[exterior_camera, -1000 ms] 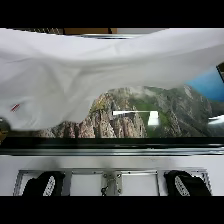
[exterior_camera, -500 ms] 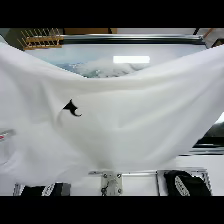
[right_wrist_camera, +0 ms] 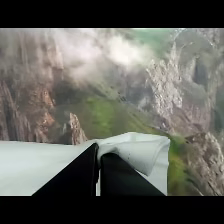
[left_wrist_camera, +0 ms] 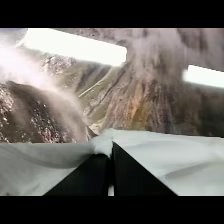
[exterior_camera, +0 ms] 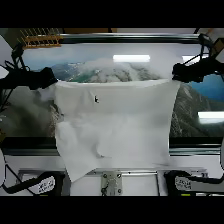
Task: Fold the clothes and pants, and hang the long-sleeved shirts on hangers.
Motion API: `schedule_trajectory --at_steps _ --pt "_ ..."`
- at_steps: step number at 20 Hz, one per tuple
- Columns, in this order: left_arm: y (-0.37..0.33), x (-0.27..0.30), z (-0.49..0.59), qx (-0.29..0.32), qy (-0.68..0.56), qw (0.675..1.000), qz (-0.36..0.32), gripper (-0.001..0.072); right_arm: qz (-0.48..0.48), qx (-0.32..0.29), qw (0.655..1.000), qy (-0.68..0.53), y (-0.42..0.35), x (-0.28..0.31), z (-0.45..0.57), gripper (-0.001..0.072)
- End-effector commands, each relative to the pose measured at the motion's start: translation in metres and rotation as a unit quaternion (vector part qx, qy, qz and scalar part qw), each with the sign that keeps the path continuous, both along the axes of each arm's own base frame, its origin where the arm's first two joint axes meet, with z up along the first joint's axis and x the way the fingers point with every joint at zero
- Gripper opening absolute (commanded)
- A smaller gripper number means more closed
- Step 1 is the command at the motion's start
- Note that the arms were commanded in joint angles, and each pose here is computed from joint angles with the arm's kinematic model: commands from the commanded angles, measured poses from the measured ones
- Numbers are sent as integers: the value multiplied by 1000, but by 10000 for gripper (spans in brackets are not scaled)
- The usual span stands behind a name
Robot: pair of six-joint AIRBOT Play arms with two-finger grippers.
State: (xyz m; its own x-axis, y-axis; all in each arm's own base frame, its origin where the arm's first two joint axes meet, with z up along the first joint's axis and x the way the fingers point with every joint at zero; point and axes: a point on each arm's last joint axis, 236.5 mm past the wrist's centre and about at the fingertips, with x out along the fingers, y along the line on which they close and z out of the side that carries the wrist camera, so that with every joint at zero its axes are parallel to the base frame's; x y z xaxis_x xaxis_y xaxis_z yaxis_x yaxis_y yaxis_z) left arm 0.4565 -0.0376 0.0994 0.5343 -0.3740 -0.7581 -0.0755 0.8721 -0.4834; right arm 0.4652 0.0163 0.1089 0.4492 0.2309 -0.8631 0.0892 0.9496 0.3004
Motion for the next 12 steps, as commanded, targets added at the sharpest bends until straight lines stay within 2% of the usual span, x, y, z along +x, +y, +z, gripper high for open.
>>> schedule_trajectory --at_steps 1,7,12 --pt "0 43 -84 -14 52 998 11 7 -8 10 1000 26 3 51 -91 5" --pt "9 91 -91 -14 36 999 12 6 -50 31 997 -44 -1 91 -88 6" --pt "24 73 -82 -8 34 999 28 7 -54 -20 998 -34 -22 65 -81 5"
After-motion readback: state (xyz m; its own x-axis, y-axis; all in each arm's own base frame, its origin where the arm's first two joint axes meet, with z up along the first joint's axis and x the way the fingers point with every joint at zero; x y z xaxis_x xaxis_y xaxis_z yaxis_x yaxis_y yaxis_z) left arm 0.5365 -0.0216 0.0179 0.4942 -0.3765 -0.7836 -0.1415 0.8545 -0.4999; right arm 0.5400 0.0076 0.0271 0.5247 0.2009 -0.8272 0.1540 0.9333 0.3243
